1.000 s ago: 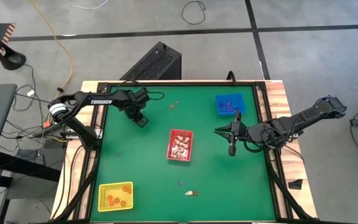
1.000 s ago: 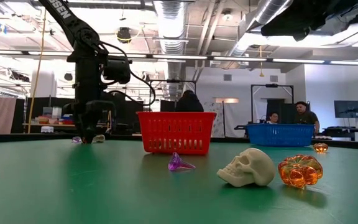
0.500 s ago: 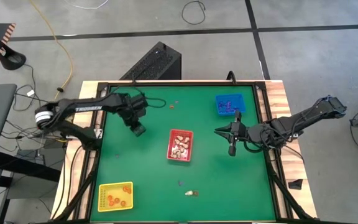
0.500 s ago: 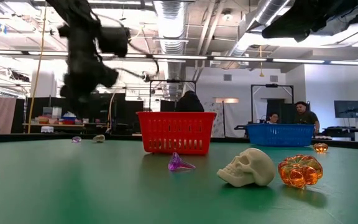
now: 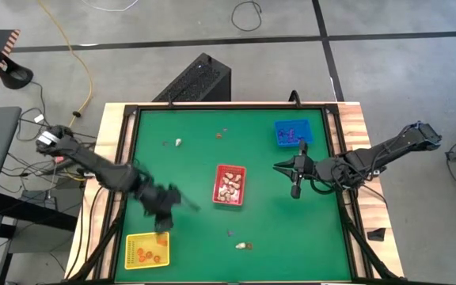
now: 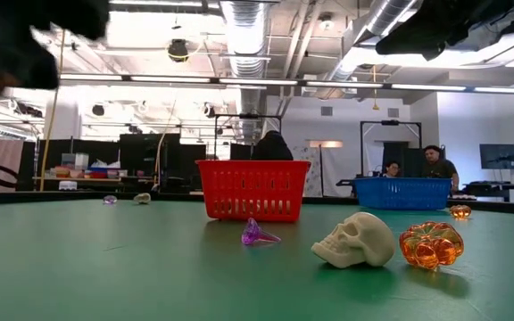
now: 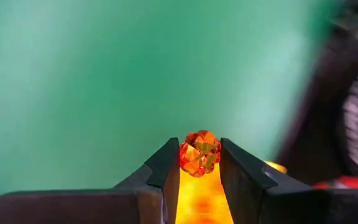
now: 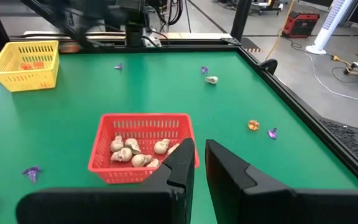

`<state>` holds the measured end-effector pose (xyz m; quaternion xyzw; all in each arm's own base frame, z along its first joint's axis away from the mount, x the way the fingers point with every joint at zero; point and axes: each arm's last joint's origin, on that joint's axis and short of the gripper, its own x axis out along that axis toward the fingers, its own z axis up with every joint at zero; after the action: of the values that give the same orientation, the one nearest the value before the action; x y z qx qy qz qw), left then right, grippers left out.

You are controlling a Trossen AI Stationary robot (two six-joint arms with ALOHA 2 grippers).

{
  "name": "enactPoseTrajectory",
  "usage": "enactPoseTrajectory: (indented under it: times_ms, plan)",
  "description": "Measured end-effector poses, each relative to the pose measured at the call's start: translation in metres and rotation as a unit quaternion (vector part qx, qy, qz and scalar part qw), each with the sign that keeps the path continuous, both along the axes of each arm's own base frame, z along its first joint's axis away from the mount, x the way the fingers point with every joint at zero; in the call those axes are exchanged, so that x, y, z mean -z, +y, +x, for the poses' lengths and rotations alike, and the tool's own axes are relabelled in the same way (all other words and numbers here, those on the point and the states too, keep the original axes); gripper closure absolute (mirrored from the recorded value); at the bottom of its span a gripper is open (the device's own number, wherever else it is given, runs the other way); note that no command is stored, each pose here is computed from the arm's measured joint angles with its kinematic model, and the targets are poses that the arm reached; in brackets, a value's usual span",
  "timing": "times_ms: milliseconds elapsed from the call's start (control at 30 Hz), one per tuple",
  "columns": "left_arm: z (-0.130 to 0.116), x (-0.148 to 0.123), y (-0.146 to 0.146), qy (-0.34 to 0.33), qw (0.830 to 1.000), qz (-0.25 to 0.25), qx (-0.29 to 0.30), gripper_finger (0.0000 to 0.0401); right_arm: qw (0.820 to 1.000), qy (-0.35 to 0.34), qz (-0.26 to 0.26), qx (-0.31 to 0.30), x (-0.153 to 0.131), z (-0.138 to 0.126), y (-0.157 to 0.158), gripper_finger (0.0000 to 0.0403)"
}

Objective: Sort Halloween decoration

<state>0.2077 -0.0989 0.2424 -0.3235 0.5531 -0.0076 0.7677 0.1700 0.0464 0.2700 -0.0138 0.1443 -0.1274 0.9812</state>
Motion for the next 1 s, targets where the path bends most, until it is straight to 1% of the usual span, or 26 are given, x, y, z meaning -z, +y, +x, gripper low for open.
enactPoseTrajectory:
  times_ms: [100,167,267,433,567,833,933,1000]
  plan:
    - [-0.002,0.000,-0.038,-0.042,0.997,-0.034,0.046,0.0312,1.000,-0.005,0.002,0.000,-0.001,0.000,0.000,0.0333]
    - [-0.004,0.003,-0.057,-0.054,0.996,-0.042,0.058,0.0312,1.000,-0.006,0.002,0.001,-0.001,0.001,0.000,0.0333]
    - [-0.010,0.013,-0.073,-0.023,0.998,-0.040,0.047,0.0312,1.000,-0.010,0.009,0.004,-0.001,0.001,0.000,0.0333]
    - [-0.017,0.033,-0.091,0.057,0.997,-0.047,0.034,0.0311,0.999,-0.028,0.016,0.015,-0.005,0.003,-0.003,0.0333]
    - [-0.017,0.044,-0.097,0.101,0.993,-0.054,0.036,0.0305,0.999,-0.033,0.018,0.026,-0.006,0.004,-0.008,0.0333]
    - [-0.017,0.045,-0.093,0.115,0.992,-0.050,0.031,0.0274,0.998,-0.032,0.017,0.054,-0.005,0.006,-0.017,0.0333]
    - [-0.017,0.045,-0.091,0.136,0.988,-0.062,0.042,0.0260,0.998,-0.031,0.016,0.060,-0.005,0.006,-0.019,0.0333]
    - [-0.015,0.043,-0.089,0.152,0.982,-0.088,0.067,0.0253,0.997,-0.030,0.016,0.063,-0.005,0.006,-0.021,0.0333]
